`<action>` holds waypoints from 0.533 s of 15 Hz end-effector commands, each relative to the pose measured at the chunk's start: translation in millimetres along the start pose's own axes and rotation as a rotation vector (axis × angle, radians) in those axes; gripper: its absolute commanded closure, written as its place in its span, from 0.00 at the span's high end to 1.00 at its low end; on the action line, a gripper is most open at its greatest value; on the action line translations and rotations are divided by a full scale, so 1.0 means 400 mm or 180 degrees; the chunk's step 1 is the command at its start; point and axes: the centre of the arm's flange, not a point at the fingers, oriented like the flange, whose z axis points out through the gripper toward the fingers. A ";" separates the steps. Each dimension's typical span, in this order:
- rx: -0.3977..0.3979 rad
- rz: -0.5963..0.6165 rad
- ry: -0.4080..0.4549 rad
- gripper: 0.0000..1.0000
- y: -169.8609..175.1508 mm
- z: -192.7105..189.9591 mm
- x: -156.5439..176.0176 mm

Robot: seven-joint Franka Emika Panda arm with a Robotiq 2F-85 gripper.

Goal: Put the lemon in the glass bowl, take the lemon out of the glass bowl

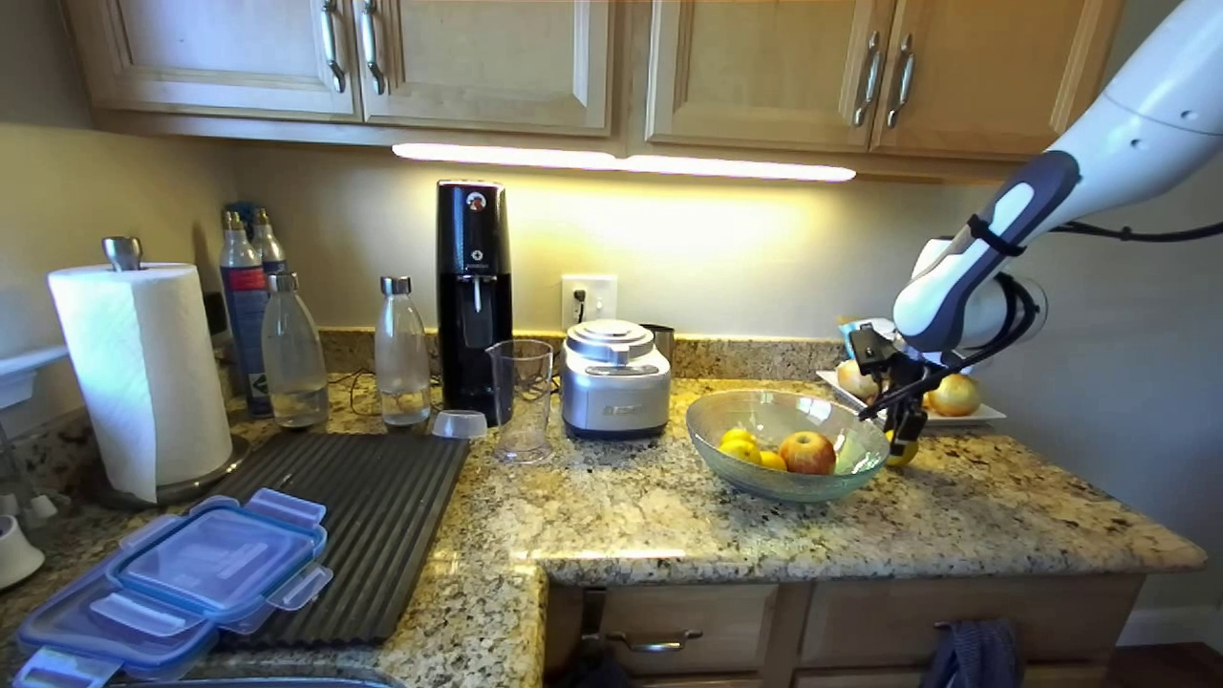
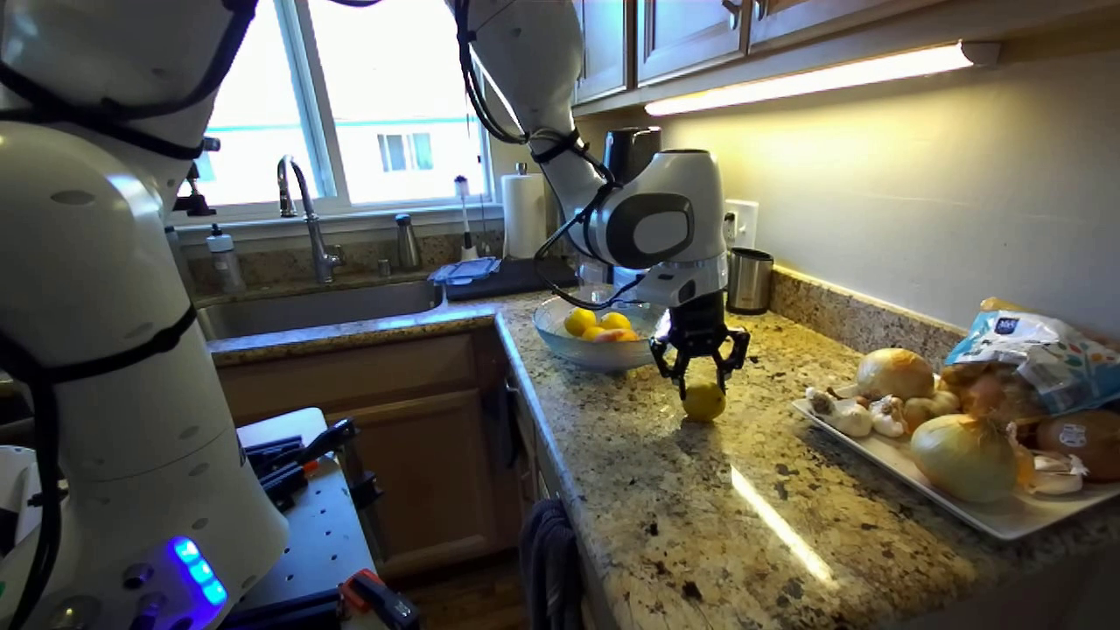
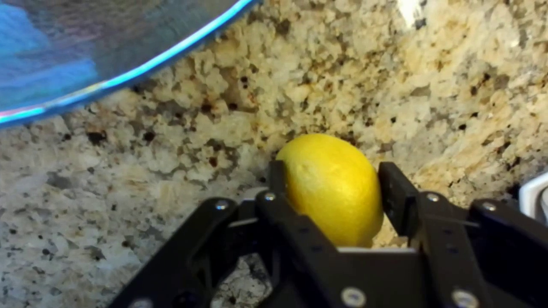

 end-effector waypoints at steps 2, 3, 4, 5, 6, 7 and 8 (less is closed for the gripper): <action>0.0142 0.0002 -0.0106 0.83 0.004 -0.098 0.021; 0.0161 -0.0024 -0.0097 0.88 0.011 -0.133 0.017; 0.0186 -0.0032 -0.0080 0.95 0.009 -0.157 0.013; 0.0196 -0.0097 -0.0133 0.98 0.012 -0.186 0.007; 0.0217 -0.0094 -0.0145 1.00 0.013 -0.208 0.002; 0.0215 -0.0154 -0.0213 1.00 0.022 -0.237 -0.008; 0.0205 -0.0191 -0.0264 1.00 0.028 -0.258 -0.013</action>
